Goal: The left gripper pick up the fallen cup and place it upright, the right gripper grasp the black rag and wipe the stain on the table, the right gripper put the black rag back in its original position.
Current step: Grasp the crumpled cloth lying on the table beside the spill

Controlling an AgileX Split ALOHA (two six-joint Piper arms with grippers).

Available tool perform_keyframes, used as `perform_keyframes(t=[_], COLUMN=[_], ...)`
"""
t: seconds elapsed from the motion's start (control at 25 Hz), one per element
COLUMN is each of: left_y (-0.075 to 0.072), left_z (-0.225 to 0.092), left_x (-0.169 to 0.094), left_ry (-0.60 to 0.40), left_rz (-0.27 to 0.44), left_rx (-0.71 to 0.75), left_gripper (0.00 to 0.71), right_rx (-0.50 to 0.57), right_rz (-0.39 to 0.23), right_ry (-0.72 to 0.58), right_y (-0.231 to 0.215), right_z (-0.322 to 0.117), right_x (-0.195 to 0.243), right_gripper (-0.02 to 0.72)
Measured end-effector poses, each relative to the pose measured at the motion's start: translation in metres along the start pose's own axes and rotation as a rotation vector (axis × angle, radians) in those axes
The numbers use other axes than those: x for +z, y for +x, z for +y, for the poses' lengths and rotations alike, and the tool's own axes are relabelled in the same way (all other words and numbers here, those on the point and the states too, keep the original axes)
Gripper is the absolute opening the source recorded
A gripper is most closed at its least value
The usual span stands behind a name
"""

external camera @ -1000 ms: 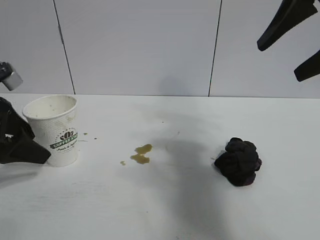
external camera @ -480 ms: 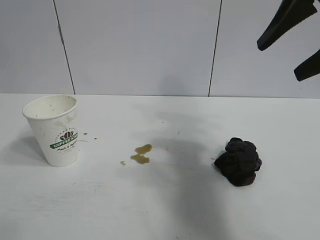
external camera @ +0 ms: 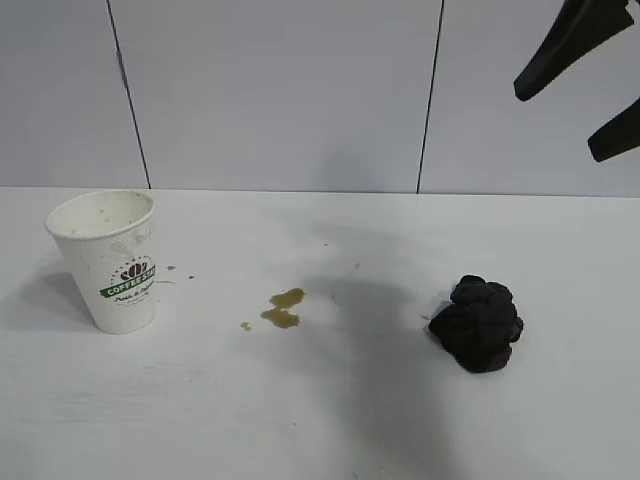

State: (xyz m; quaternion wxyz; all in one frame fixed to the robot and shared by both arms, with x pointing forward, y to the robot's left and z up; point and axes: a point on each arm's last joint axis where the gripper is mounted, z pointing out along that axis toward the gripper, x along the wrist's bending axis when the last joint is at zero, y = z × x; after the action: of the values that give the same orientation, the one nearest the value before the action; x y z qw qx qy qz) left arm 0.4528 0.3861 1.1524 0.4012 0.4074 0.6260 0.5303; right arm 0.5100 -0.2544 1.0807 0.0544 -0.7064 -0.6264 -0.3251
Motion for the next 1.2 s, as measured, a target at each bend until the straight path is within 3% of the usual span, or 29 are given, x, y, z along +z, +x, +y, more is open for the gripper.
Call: perform_keyframes(t=[0.36,0.6,0.68,0.88,1.08,1.2], left_y=[-0.036,-0.055,-0.055,-0.045,-0.031,-0.020], left_z=[0.011,0.001,-0.004,-0.034,-0.071,-0.082], left_x=[-0.081,-0.160,-0.186,-0.230,-0.255,-0.261], left_ry=[0.065,0.107,0.098,0.060,0.077,0.115], left_rz=[-0.349,-0.558,-0.573,-0.519,-0.446,-0.351], left_rx=[0.065,0.278,0.359,0.451,0.366,0.300], left_gripper=[0.457,0.457,0.457,0.457,0.457,0.457], right_rx=[-0.027,-0.030,-0.030,-0.035,-0.041,-0.042], right_rz=[0.000,0.001,0.001,0.001,0.001,0.001], right_ry=[0.002,0.005,0.006,0.006,0.006,0.009], right_y=[0.000,0.000,0.000,0.000,0.000,0.000], right_z=[0.000,0.000,-0.001,-0.001,-0.001,-0.001], right_x=[0.000,0.000,0.000,0.000,0.000,0.000], right_gripper=[0.475,0.475,0.475,0.475,0.475,0.475])
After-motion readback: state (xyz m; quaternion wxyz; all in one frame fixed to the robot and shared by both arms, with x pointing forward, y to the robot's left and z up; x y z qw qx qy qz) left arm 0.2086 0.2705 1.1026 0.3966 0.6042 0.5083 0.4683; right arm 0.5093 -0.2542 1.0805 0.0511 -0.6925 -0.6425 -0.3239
